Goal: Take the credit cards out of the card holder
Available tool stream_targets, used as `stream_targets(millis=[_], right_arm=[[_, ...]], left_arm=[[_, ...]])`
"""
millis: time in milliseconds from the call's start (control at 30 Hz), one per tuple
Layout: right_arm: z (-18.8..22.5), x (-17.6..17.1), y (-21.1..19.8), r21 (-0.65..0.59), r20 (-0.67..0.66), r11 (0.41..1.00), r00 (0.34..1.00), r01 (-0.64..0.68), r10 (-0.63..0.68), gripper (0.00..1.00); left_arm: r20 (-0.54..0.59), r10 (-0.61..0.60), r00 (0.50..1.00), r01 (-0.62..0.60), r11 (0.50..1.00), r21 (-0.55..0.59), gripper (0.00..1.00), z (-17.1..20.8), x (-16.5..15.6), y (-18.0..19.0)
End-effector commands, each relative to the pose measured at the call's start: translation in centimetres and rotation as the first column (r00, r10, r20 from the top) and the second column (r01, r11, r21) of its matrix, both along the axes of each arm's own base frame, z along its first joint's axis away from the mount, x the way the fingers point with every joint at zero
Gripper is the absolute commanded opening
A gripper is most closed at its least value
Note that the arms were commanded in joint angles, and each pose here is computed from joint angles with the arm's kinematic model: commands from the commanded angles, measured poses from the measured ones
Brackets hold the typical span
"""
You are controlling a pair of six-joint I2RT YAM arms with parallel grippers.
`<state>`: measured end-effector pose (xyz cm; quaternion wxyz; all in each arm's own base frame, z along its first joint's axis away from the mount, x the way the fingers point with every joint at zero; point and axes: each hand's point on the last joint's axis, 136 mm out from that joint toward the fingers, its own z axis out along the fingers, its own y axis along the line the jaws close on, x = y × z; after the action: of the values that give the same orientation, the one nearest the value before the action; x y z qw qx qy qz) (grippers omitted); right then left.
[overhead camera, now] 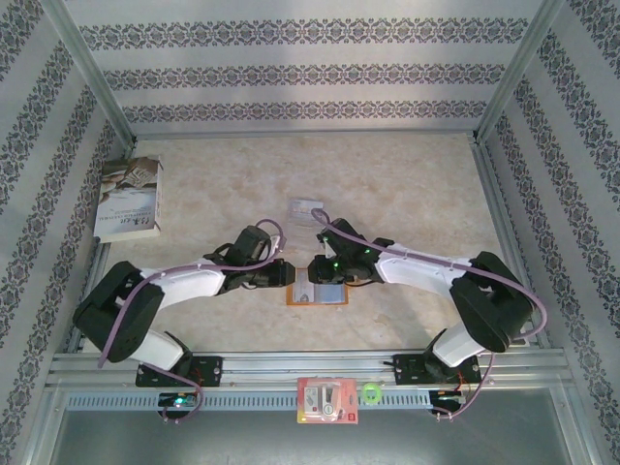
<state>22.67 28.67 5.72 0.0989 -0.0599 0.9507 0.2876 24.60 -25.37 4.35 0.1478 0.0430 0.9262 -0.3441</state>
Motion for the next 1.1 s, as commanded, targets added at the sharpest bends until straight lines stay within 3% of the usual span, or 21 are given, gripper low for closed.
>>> stream_targets(millis=[0, 367, 1067], right_arm=[[-0.3, -0.2, 0.9, 0.05, -0.053, 0.999, 0.999, 0.009, -0.007, 0.22], [-2.5, -0.5, -0.3, 0.001, -0.101, 0.999, 0.994, 0.05, -0.049, 0.22], [-3.9, -0.8, -0.3, 0.044, -0.168, 0.995, 0.982, 0.091, -0.083, 0.18]], left_arm=[[0.029, -0.041, 0.999, 0.041, 0.999, -0.02, 0.23, 0.2, 0.3, -1.2], [-0.047, -0.014, 0.999, 0.019, 0.994, 0.107, 0.14, -2.7, -0.7, 0.7], [-0.075, -0.017, 0.997, 0.025, 0.993, 0.112, 0.08, -3.6, -1.1, 0.9]])
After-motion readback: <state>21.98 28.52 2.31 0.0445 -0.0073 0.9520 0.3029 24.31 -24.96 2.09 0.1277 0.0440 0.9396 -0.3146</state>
